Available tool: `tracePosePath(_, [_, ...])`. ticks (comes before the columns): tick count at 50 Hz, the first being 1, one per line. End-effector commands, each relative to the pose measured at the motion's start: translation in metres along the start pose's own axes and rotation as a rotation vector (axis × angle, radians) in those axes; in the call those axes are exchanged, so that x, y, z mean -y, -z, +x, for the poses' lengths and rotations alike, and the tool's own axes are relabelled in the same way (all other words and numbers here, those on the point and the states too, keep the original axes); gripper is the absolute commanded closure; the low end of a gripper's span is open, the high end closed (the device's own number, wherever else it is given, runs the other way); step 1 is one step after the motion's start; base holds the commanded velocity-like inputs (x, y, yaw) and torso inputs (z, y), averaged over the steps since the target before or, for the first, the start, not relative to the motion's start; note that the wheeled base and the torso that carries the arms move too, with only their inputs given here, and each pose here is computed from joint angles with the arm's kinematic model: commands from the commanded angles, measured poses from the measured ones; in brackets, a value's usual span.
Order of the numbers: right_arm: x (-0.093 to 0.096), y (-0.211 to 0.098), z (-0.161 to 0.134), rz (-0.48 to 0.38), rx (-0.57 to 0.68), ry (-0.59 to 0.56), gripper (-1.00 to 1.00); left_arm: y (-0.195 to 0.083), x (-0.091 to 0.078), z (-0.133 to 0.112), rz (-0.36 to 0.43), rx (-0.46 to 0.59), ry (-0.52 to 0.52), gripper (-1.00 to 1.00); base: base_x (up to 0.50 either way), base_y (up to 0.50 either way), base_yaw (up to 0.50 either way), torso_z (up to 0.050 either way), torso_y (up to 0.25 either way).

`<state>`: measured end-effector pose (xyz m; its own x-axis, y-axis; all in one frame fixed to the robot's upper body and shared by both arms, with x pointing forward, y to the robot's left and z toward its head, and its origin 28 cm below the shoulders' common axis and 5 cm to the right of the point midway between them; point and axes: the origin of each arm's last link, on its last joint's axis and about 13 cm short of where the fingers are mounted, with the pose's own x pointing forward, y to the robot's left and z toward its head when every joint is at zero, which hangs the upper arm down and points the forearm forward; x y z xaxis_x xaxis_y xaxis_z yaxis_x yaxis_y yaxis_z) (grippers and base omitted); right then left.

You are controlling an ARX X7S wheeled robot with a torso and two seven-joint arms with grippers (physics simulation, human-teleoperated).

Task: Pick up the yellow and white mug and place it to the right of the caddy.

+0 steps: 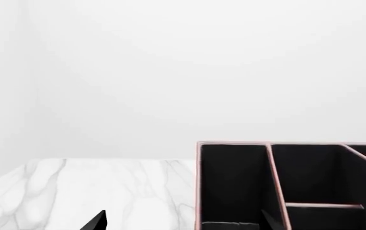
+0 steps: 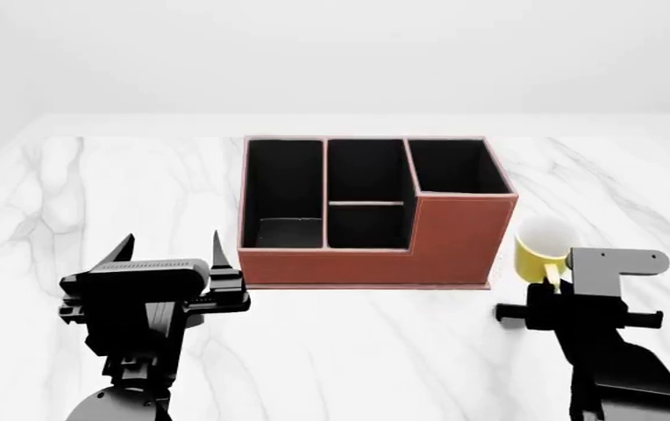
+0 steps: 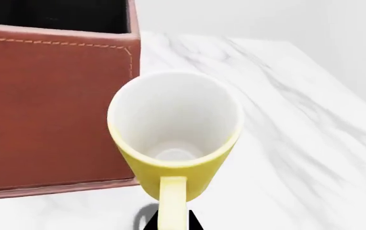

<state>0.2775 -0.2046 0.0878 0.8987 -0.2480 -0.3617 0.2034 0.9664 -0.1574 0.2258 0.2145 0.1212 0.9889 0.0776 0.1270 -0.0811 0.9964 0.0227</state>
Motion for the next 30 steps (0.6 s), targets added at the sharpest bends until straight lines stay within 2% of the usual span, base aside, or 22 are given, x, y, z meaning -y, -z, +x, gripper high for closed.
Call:
tracePosePath(1, [-0.019,-0.001,0.034,0.031,-0.003,-0.064,1.00,0.002,0.001,0.001,0.007,0.001,0.014,-1.00,0.00,0.00,0.00,0.000,0.010])
tracePosePath(19, [-0.021,0.016,0.078,0.038,-0.063,-0.012,1.00,0.001,0.001,0.001,0.007,0.003,0.013,-1.00,0.00,0.00,0.00,0.000,0.001])
tracePosePath(30, [-0.021,0.023,0.085,0.053,-0.091,-0.005,1.00,0.000,0.001,0.001,0.008,0.005,0.014,-1.00,0.00,0.00,0.00,0.000,0.001])
